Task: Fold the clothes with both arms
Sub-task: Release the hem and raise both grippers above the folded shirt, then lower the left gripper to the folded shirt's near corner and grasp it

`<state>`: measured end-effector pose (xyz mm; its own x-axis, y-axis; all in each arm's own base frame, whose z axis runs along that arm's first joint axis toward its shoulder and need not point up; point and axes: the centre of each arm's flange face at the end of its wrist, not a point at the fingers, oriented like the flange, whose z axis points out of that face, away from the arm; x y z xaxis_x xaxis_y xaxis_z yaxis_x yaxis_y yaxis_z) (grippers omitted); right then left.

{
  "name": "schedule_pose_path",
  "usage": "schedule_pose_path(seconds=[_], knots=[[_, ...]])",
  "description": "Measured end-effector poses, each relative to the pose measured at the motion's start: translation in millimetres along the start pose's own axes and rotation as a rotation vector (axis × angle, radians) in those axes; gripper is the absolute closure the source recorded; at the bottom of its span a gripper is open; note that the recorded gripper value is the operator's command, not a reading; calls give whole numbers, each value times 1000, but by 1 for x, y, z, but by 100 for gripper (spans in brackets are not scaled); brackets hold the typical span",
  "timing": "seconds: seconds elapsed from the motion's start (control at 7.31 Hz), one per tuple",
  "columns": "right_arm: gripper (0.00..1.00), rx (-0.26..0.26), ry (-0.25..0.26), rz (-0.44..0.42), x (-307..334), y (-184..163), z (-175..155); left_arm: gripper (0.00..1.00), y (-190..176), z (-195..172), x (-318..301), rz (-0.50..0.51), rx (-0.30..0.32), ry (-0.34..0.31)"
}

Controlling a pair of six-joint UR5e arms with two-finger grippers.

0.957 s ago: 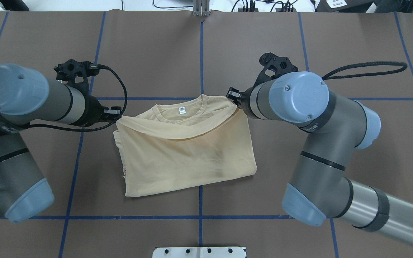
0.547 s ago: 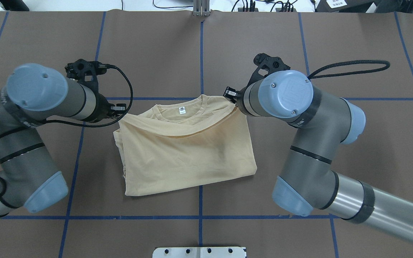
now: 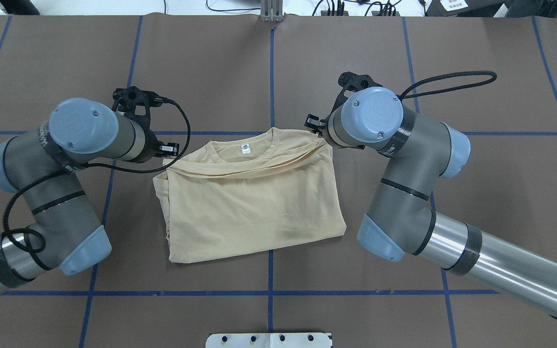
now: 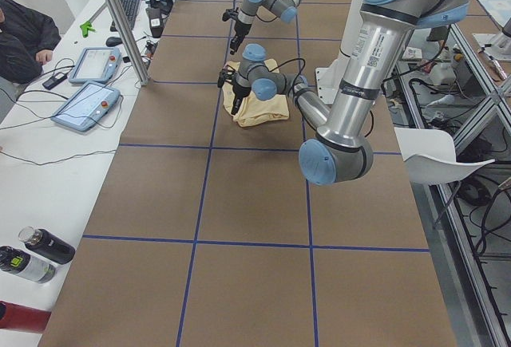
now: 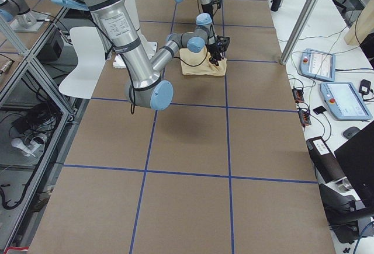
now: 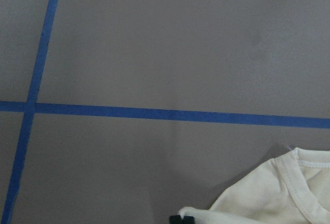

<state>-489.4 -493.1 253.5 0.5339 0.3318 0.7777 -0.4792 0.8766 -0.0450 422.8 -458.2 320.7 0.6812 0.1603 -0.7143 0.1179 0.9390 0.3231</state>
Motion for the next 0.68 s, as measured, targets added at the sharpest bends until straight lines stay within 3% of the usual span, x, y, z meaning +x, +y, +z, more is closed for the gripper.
schedule_pose_path(seconds=[0.41,0.68], knots=[[0,-41,-13,6,23,-9,-14,0,63,-33,-10,24,-90,82],[0,-40,-15,6,28,-8,-16,0,117,-26,19,-57,-144,143]])
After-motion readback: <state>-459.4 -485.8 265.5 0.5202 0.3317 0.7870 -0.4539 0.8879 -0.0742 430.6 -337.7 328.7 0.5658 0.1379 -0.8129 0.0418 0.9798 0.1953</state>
